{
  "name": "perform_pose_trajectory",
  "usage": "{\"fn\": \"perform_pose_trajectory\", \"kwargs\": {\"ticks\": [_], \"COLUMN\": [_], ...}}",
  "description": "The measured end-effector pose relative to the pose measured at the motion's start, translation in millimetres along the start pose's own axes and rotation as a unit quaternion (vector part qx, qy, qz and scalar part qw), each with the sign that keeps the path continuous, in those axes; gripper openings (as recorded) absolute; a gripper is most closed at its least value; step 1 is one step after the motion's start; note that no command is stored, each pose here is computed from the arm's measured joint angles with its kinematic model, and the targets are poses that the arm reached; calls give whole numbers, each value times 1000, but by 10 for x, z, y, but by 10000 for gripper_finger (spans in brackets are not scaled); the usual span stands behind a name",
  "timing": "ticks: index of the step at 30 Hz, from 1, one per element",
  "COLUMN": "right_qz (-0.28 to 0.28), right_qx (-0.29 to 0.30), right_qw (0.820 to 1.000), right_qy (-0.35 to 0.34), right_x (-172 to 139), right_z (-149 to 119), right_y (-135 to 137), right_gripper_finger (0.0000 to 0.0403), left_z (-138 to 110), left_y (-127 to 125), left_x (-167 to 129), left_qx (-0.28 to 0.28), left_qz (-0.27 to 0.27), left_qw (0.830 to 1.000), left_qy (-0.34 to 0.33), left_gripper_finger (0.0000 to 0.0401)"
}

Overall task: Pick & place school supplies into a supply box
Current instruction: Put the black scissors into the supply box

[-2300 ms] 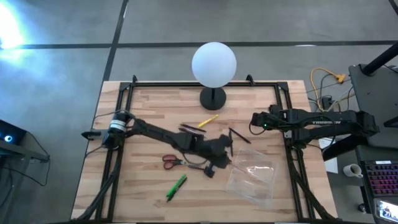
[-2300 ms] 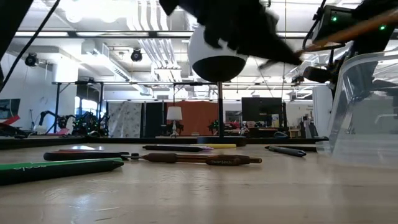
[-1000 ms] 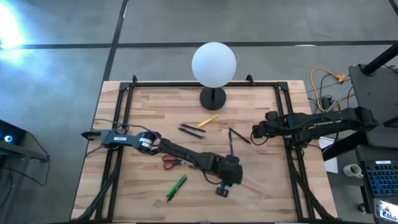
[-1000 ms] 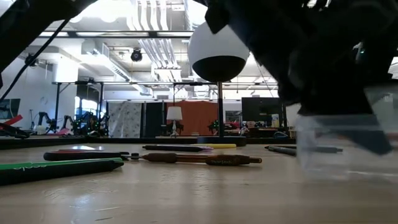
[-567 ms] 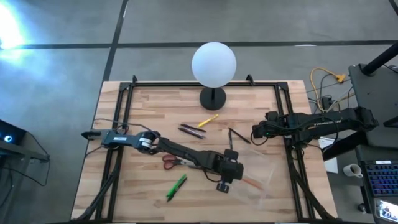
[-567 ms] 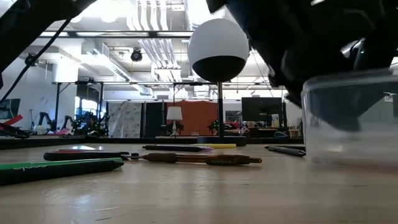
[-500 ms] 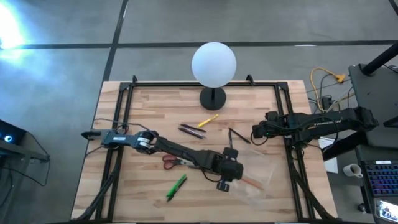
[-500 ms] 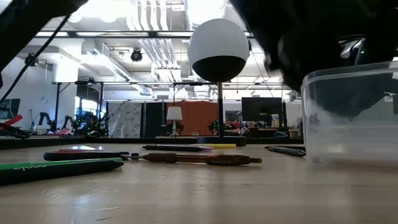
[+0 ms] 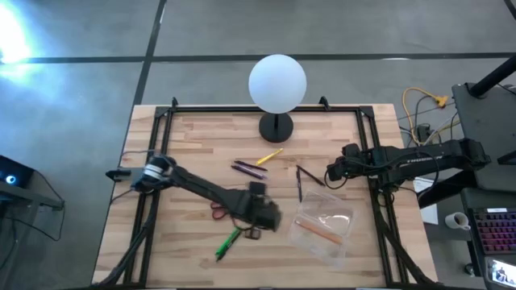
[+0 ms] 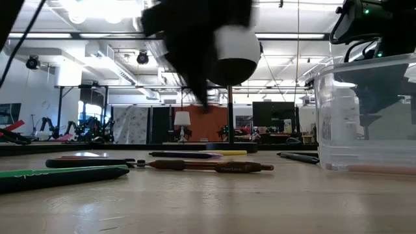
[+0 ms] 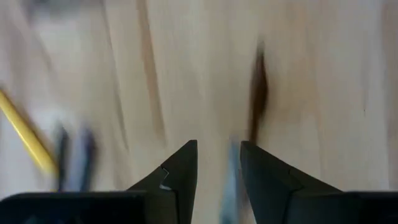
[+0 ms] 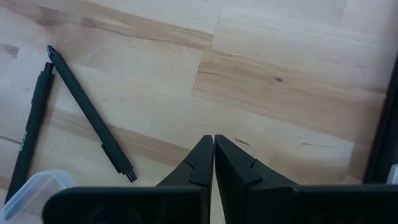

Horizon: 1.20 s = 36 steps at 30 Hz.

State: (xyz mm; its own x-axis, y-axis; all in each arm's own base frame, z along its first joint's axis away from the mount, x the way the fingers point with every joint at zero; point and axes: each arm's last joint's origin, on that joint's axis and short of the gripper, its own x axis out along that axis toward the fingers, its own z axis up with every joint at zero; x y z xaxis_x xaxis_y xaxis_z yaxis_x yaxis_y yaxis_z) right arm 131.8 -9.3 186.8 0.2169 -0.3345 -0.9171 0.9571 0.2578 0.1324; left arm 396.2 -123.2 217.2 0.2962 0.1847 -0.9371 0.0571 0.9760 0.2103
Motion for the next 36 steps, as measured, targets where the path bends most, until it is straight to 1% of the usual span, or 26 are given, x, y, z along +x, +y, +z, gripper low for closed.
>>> {"fn": "perform_pose_trajectory", "kwargs": {"ticks": [2, 5, 8, 10, 12, 13, 15, 17, 20, 23, 27, 33, 36], "right_qz": [0, -1, -2, -2, -1, -1, -1, -1, -2, -2, -2, -2, -3], "right_qx": [-5, -20, -23, -22, -22, -22, -21, -17, -4, 5, 7, 8, 7], "right_qw": [1000, 1000, 1000, 1000, 1000, 1000, 1000, 1000, 1000, 1000, 1000, 1000, 1000], "right_qy": [-1, 0, 0, 0, -1, -2, -4, -8, -12, -13, -13, -14, -13], "right_x": [3, 6, 12, 15, 21, 21, 22, 22, 22, 23, 23, 26, 34], "right_z": [-2, -3, -6, -8, -9, -8, -7, -5, -2, -2, -2, -2, -7], "right_y": [-3, -5, -8, -9, -9, -9, -7, -7, -6, -6, -5, -6, -11], "right_gripper_finger": [9, 9, 9, 9, 9, 9, 9, 9, 9, 9, 9, 9, 9], "left_z": [-283, -674, -1039, -1215, -1339, -1393, -1500, -1570, -1570, -1601, -1576, -1582, -1578], "left_y": [60, 166, 223, 259, 290, 295, 285, 275, 251, 209, 162, 130, 126], "left_x": [47, -59, -155, -191, -246, -249, -196, -123, -36, 121, 265, 422, 431], "left_qx": [-44, -111, -147, -160, -163, -163, -164, -164, -161, -138, -108, -100, -94], "left_qz": [-1, 0, -12, -31, -53, -66, -89, -95, -97, -84, -76, -70, -72], "left_qw": [998, 993, 987, 985, 985, 984, 982, 982, 982, 987, 991, 991, 992], "left_qy": [35, 47, 59, 51, 14, 0, -7, -11, -23, 11, 31, 55, 51], "left_gripper_finger": [106, 108, 117, 125, 133, 136, 139, 139, 139, 139, 139, 137, 118]}}
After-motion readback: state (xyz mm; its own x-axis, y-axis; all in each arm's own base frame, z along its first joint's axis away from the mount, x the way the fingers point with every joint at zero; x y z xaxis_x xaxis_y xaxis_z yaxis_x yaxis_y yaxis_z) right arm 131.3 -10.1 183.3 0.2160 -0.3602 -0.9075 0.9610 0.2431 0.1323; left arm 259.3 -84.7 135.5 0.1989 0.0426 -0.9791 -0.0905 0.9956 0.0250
